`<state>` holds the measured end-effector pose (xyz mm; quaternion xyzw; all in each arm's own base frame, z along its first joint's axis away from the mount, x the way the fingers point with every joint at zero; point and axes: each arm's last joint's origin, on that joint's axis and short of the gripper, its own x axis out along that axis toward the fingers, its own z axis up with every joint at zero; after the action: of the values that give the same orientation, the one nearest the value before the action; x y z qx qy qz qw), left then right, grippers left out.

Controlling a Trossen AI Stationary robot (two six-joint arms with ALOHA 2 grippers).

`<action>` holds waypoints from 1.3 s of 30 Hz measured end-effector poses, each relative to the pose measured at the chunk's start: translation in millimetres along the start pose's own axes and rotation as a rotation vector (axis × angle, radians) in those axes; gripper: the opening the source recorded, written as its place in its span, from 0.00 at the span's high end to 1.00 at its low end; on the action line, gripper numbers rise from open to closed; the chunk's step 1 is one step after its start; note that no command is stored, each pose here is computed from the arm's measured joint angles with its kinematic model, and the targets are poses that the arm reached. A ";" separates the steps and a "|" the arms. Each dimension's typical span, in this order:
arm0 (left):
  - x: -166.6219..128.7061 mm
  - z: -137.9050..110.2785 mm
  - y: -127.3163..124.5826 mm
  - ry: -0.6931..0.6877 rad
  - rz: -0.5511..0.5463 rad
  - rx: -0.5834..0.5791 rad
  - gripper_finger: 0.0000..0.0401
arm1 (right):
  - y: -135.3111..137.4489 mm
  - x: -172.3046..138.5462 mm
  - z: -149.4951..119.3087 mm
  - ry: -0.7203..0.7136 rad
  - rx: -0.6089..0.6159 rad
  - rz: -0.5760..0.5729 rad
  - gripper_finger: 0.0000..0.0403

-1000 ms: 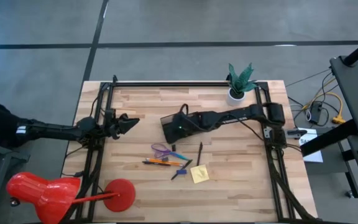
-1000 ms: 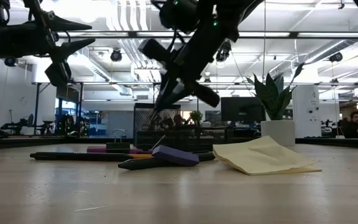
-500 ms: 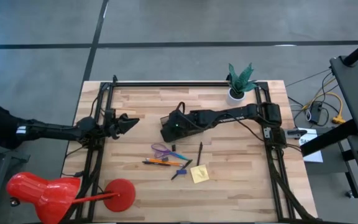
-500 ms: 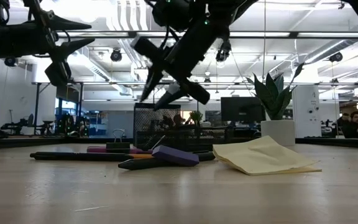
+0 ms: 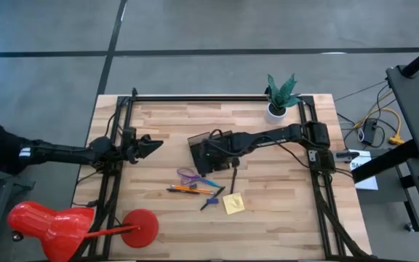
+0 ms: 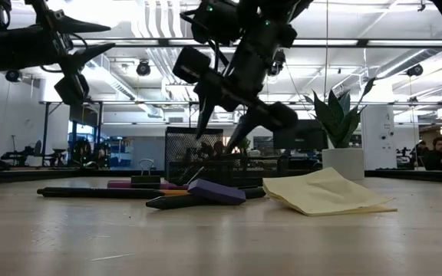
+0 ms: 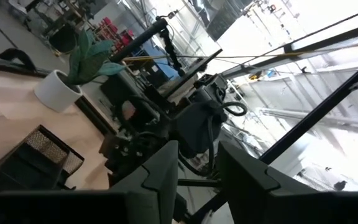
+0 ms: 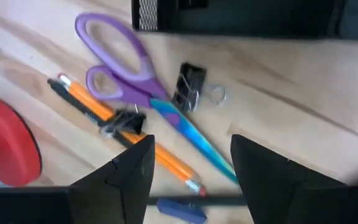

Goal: Pick and place office supplies into organizer
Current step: Put the top black binder clip into the black desk organizer

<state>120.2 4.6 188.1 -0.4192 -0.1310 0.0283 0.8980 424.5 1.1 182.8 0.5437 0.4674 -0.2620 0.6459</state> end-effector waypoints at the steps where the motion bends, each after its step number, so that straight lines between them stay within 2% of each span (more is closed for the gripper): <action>1: 0.0 0.0 0.0 0.000 0.000 0.005 0.75 | -1.1 2.9 0.9 -0.007 0.000 -0.009 0.50; 6: 0.5 -0.8 0.8 0.006 0.008 0.008 0.75 | -2.6 27.2 4.8 -0.019 -0.026 -0.001 0.50; 9: 0.8 -1.2 1.2 0.010 0.012 0.008 0.75 | -6.1 44.1 6.9 -0.016 -0.001 -0.009 0.50; 16: 1.0 -1.4 1.4 0.011 0.013 0.007 0.75 | -4.7 43.3 9.6 -0.096 -0.008 -0.019 0.50; 20: 1.0 -1.5 1.4 0.012 0.013 0.007 0.75 | -5.7 42.7 10.9 -0.090 -0.004 -0.024 0.51; 23: 1.0 -1.5 1.4 0.012 0.013 0.007 0.75 | -5.5 42.7 10.5 -0.080 -0.001 -0.020 0.57; 34: 1.7 -2.6 2.5 0.021 0.023 0.011 0.75 | -5.1 42.4 9.1 -0.044 -0.001 -0.010 0.88; 39: 2.2 -3.4 3.3 0.027 0.030 0.013 0.75 | 2.4 18.3 8.4 -0.103 -0.051 0.009 0.97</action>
<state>123.4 4.6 184.0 -0.4157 -0.1127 0.0370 0.9017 437.0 -3.1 167.5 0.5148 0.4377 -0.2749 0.6840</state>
